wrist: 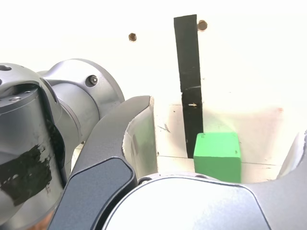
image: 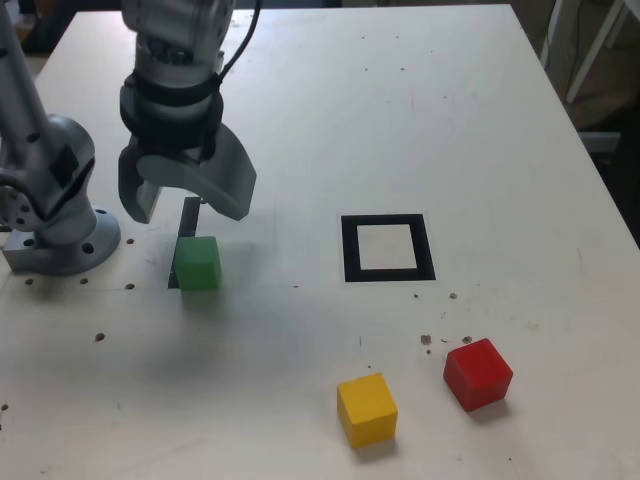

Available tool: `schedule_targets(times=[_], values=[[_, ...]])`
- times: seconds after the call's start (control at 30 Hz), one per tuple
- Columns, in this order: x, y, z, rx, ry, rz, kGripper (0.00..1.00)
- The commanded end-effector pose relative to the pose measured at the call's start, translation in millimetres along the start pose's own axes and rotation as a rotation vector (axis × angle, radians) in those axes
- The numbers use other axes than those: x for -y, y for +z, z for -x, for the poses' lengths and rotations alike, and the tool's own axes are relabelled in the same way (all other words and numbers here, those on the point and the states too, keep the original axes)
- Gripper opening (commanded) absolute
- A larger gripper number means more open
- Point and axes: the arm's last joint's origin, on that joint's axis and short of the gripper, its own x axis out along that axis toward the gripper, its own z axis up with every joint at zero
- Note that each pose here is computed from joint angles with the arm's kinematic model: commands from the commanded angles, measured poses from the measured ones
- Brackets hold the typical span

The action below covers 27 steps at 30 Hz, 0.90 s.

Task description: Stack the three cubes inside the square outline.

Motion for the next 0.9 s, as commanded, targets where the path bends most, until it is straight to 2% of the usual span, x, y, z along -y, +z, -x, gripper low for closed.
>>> schedule_targets(times=[0.0, 0.27, 0.43, 0.57, 0.73, 0.87], values=[[1, 5, 3, -0.009, 0.005, -0.013, 1.0], [5, 17, 21, 0.006, 0.022, -0.079, 1.0], [6, 21, 28, -0.001, 0.024, -0.086, 1.0], [8, 31, 36, -0.001, 0.043, -0.128, 1.0], [19, 55, 53, 0.042, 0.085, -0.233, 1.0], [29, 69, 64, 0.074, 0.102, -0.295, 1.0]])
